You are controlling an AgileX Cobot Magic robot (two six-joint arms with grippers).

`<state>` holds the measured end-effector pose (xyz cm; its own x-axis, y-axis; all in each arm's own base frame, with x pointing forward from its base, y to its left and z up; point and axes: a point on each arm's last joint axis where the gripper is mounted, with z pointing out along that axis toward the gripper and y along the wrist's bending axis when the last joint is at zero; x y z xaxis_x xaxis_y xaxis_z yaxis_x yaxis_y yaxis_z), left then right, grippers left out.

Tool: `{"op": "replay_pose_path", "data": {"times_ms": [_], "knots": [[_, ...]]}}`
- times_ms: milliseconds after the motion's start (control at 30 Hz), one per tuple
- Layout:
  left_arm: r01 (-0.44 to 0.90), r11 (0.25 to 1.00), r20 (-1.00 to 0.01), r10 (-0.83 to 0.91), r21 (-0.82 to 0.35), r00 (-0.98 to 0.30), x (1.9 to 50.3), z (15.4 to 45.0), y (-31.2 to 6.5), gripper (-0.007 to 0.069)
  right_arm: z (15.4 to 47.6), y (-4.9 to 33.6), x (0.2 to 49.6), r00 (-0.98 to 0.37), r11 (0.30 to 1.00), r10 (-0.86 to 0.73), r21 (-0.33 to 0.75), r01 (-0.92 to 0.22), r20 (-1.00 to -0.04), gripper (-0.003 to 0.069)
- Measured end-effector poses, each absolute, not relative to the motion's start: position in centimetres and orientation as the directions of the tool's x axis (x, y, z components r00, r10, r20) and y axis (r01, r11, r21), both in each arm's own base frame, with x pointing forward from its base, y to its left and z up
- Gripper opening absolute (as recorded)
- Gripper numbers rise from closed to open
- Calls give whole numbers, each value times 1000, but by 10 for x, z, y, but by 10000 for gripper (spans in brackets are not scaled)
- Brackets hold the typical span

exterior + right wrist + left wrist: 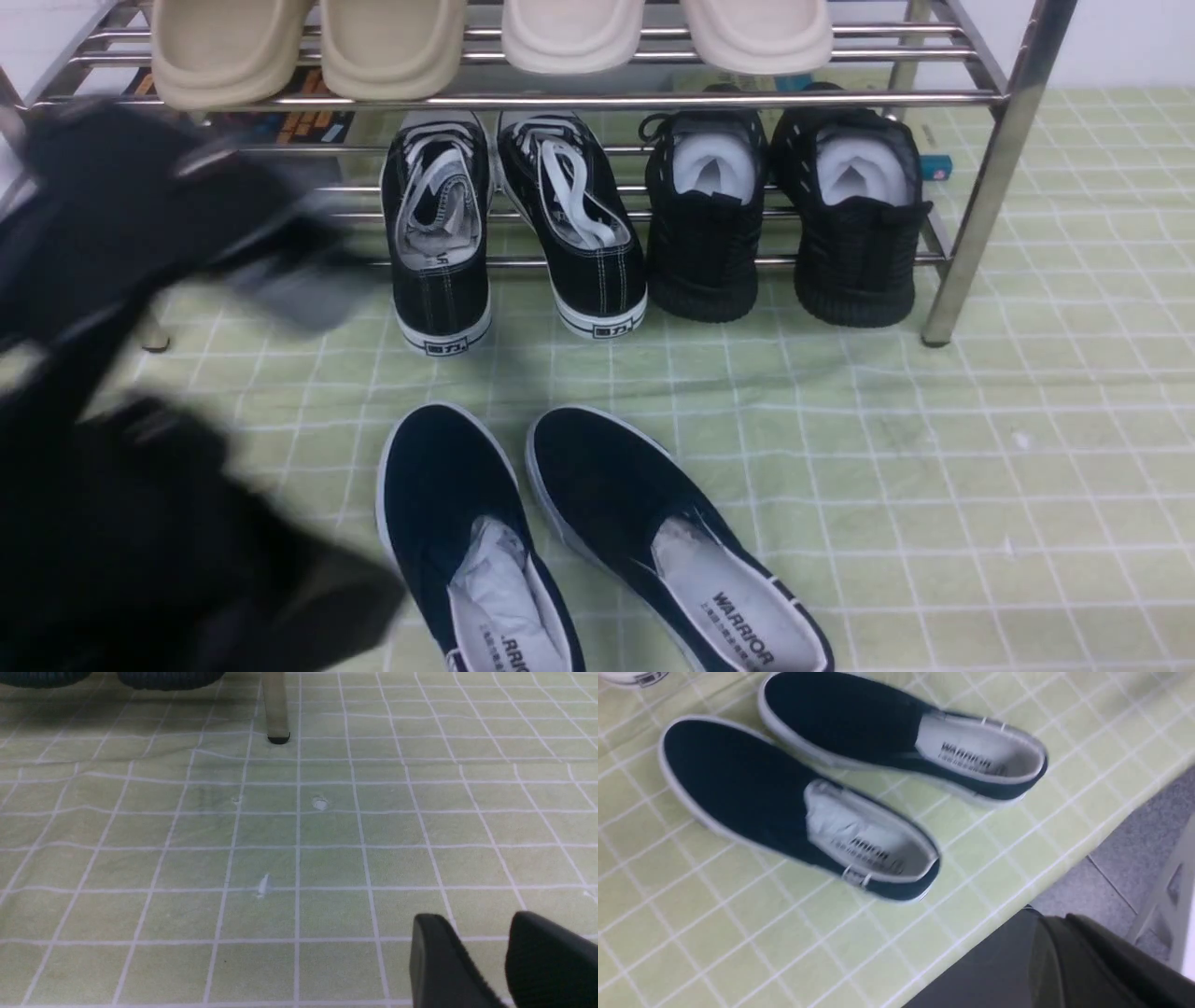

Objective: Take the shoes off the shelf with your hand from the green coffee tablecloth.

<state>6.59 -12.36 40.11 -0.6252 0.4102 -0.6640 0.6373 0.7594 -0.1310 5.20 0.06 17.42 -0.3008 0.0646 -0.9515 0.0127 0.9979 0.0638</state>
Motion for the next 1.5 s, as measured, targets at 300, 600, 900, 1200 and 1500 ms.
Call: {"op": "replay_pose_path", "data": {"times_ms": [300, 600, 900, 1200, 1500], "knots": [[630, 742, -842, 172, -231, -511, 70, 336, -111, 1, 174, 1, 52, -301, 998, 65, 64, 13, -952, 240], [636, 745, -859, 176, -203, -480, 72, 312, -112, 8, 174, 1, 52, -301, 998, 65, 64, 13, -952, 240], [652, 721, -834, 195, -235, -516, 67, 308, -111, 17, 174, 1, 52, -301, 998, 65, 64, 13, -952, 240], [682, 666, -878, 84, -303, -472, 50, 265, -66, 19, 174, 1, 52, -301, 998, 65, 64, 13, -952, 240], [419, 881, -934, -66, -220, -351, 49, 213, -27, 31, 174, 1, 52, -301, 998, 65, 64, 13, -952, 240]]}}
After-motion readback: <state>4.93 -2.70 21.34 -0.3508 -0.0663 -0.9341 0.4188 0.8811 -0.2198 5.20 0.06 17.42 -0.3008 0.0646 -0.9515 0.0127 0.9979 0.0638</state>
